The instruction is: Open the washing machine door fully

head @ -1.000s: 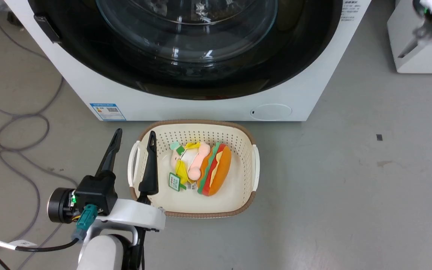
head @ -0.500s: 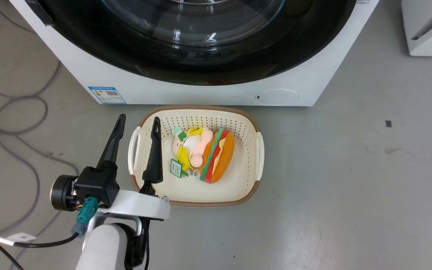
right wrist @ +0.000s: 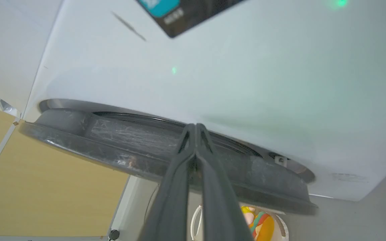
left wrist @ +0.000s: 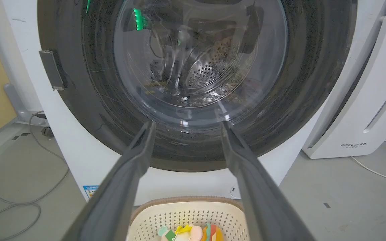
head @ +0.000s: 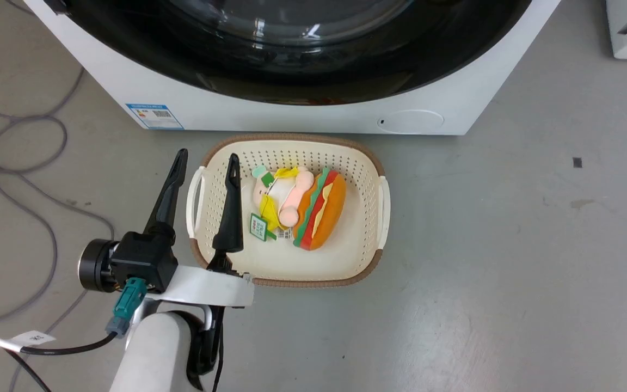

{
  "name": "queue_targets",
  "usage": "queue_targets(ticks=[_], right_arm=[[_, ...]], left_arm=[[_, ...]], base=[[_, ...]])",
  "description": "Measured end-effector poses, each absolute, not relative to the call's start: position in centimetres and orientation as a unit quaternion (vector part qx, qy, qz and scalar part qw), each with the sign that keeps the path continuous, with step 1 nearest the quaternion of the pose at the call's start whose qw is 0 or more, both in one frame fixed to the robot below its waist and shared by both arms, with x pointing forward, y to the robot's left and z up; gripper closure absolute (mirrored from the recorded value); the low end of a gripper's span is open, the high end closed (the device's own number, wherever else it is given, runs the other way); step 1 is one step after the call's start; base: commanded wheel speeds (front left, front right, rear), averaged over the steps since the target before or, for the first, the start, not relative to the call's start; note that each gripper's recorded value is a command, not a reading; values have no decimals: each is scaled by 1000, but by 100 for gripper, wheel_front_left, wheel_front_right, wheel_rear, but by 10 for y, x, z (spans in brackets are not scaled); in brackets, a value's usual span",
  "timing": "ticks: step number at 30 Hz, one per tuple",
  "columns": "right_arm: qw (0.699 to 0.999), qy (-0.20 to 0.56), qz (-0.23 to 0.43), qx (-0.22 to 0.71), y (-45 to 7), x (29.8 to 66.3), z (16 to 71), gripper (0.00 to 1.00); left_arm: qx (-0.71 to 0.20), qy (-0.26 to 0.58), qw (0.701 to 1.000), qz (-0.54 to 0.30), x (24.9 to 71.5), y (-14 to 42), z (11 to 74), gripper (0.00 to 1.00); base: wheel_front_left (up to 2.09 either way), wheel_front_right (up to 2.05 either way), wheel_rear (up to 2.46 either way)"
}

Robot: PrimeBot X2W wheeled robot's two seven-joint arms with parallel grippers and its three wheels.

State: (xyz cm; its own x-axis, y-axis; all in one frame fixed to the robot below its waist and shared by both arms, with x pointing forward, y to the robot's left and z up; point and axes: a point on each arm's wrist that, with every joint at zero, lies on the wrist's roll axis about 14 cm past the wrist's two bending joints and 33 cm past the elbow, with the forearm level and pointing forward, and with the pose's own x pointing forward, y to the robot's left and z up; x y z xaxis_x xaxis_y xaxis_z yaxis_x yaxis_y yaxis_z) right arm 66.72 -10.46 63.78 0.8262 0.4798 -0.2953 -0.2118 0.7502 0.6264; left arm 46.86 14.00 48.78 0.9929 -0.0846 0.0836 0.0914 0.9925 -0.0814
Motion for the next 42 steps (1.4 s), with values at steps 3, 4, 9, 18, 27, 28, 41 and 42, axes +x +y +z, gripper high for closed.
queue_targets(ticks=[3,4,9,18,27,28,41,42], right_arm=[[905,235,193,298,-102,669,639,100],[904,239,196,295,-99,668,639,100],[896,263,217,284,-79,661,636,100],[896,269,220,276,-74,659,631,100],[889,270,206,306,-75,661,607,100],[888,273,207,306,-74,660,605,100],[868,319,229,305,-59,629,597,100],[865,323,231,308,-58,625,596,100]], left_arm=[[-43,-43,997,-44,471,139,487,0],[-43,-43,997,-44,471,139,488,0],[-46,-45,997,-44,471,139,489,0],[-47,-44,997,-47,471,137,489,0],[-46,-38,997,-45,471,138,484,0],[-46,-38,997,-44,471,138,484,0],[-43,-54,997,-42,464,139,501,0],[-42,-56,997,-42,463,139,503,0]], base=[[0,0,0],[0,0,0],[0,0,0],[0,0,0],[0,0,0],[0,0,0],[0,0,0],[0,0,0]])
